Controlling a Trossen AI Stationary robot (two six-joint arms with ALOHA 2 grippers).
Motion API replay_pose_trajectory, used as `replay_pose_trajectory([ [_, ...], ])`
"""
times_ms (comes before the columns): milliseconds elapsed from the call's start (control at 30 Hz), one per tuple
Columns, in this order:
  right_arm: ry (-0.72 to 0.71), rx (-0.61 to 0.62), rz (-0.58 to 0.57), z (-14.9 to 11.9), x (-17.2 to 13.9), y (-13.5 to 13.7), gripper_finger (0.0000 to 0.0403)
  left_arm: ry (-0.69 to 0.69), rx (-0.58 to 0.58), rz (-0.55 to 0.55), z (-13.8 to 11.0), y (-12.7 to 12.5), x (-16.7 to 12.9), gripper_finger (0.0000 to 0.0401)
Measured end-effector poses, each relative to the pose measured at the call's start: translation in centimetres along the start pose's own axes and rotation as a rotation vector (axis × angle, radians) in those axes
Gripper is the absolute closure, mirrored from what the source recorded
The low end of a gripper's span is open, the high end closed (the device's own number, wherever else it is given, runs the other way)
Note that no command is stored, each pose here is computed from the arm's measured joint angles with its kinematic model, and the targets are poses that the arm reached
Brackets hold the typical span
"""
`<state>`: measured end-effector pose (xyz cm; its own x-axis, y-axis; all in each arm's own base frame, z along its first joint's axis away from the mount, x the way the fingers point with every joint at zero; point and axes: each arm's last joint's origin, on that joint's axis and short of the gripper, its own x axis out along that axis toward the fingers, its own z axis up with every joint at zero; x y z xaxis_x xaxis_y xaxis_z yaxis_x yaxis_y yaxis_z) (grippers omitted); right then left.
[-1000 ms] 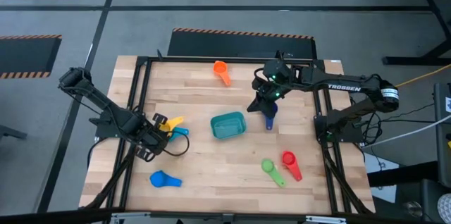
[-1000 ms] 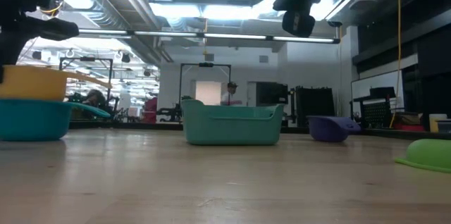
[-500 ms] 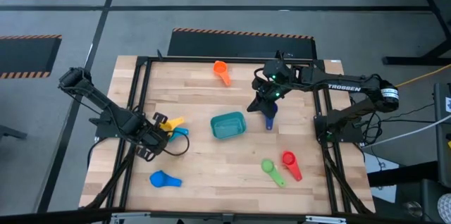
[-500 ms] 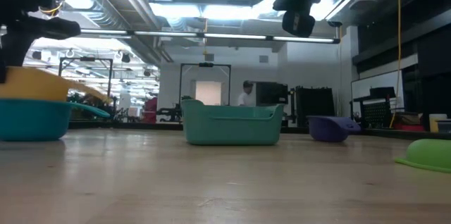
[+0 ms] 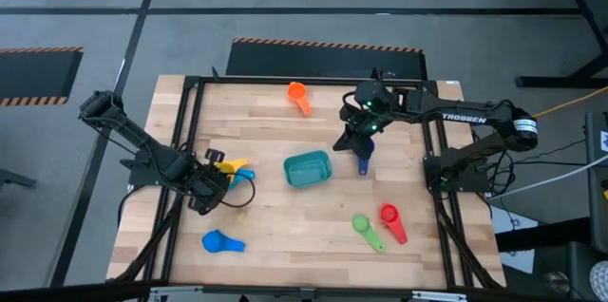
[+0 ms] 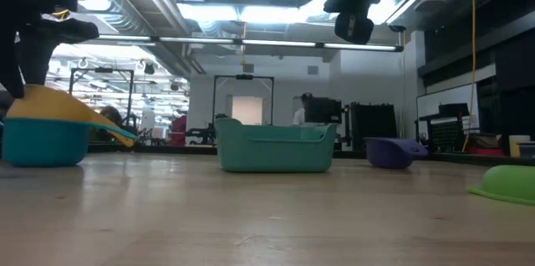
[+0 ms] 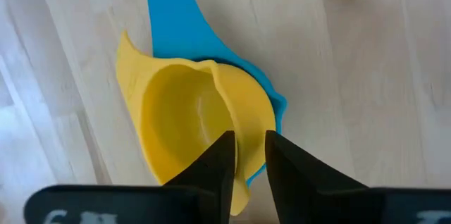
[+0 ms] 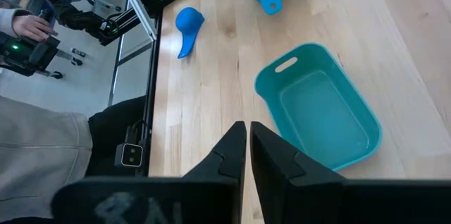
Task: Nest measuring cups in basket
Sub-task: Stack the yellow measuring cup on top of the light blue measuring cup
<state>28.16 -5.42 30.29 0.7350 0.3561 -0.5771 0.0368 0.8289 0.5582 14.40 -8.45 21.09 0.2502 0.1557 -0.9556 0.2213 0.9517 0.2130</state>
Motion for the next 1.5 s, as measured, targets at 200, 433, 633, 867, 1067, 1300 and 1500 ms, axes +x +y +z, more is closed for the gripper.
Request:
replay_pose_trajectory([
  [200, 0.0, 0.0, 0.0, 0.0, 0.0, 0.0, 0.0376, -0.009, 0.006, 0.03, 0.0, 0.1, 0.0, 0.0327],
  [433, 0.0, 0.0, 0.0, 0.0, 0.0, 0.0, 0.0376, -0.043, 0.046, 0.012, 0.5, 0.2, -1.1, 0.0326],
  [633, 0.0, 0.0, 0.0, 0.0, 0.0, 0.0, 0.0376, -0.074, 0.034, -0.014, 1.1, 0.3, -2.4, 0.0326],
  [867, 0.0, 0.0, 0.0, 0.0, 0.0, 0.0, 0.0376, -0.095, -0.141, 0.037, 1.3, 0.7, -2.5, 0.0326],
  [1067, 0.0, 0.0, 0.0, 0.0, 0.0, 0.0, 0.0376, -0.08, -0.229, 0.036, 1.4, 0.9, -2.3, 0.0326],
  [1300, 0.002, -0.002, 0.002, 0.0, 0.1, 0.1, 0.0376, 0.015, -0.209, 0.022, -0.1, 0.6, -0.2, 0.0326],
  [1500, 0.002, -0.004, 0.002, 0.0, 0.1, 0.1, 0.0376, 0.06, -0.226, 0.005, -0.7, 0.4, 0.6, 0.0326],
])
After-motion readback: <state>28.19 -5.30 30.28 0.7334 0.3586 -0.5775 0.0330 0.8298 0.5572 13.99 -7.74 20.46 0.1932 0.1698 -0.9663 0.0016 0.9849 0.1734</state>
